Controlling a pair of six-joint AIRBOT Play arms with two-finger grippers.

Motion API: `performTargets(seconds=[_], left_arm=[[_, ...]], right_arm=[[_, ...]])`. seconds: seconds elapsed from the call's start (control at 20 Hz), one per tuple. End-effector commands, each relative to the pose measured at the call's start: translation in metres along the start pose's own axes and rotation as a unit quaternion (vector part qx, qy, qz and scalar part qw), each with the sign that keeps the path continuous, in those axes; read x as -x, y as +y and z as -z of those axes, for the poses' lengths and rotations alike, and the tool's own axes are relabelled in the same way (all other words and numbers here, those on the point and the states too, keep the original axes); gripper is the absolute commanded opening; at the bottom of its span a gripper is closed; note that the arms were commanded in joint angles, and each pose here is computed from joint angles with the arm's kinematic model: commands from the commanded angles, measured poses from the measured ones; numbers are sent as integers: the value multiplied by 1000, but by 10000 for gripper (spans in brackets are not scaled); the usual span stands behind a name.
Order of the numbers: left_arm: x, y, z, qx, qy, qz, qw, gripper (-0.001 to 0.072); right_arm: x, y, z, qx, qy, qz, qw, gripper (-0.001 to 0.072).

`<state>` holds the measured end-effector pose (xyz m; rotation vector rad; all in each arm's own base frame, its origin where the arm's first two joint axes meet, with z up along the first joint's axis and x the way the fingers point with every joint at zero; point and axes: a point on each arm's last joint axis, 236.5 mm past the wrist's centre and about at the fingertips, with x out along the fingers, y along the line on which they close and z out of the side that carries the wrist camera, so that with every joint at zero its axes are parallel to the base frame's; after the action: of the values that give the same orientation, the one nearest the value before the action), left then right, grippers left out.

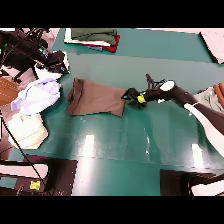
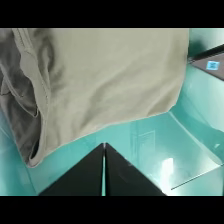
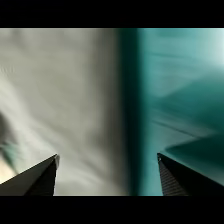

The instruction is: Fold the shirts.

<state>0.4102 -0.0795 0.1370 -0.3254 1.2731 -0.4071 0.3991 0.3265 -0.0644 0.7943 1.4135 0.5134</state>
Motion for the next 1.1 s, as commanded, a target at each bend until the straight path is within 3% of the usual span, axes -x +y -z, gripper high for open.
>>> performTargets(seconds=[0.0, 0.2, 0.25, 0.3, 0.35, 0.55, 0.7, 0.85, 1.05], left_arm=[[-1, -3, 0, 0, 1, 6, 1000, 27], [-1, -2, -3, 0, -7, 5, 1000, 27], [-1, -2, -4, 0, -9, 5, 1000, 27], [-1, -2, -4, -1, -9, 5, 1000, 26], [-1, -2, -4, -7, -9, 5, 1000, 27], [-1, -1, -5, -13, -11, 3, 1000, 27], [0, -1, -12, -13, -27, 2, 1000, 27], [0, -2, -20, -13, -43, 3, 999, 27], [0, -8, -22, -13, -48, 18, 999, 27]], right_arm=[[-32, 17, 5, -17, -7, -53, 998, 709], [-58, 55, 14, 14, 8, -93, 996, 705], [-60, 67, 11, 23, 7, -101, 995, 581], [-58, 77, 7, 32, 7, -110, 993, 233], [-53, 84, 2, 41, 6, -116, 992, 25], [16, 67, -20, 77, -32, -47, 995, 23], [97, 35, -14, 56, -79, 0, 995, 23], [182, 26, 4, 5, -160, -22, 987, 23], [263, 60, 22, 21, -256, -68, 964, 22]])
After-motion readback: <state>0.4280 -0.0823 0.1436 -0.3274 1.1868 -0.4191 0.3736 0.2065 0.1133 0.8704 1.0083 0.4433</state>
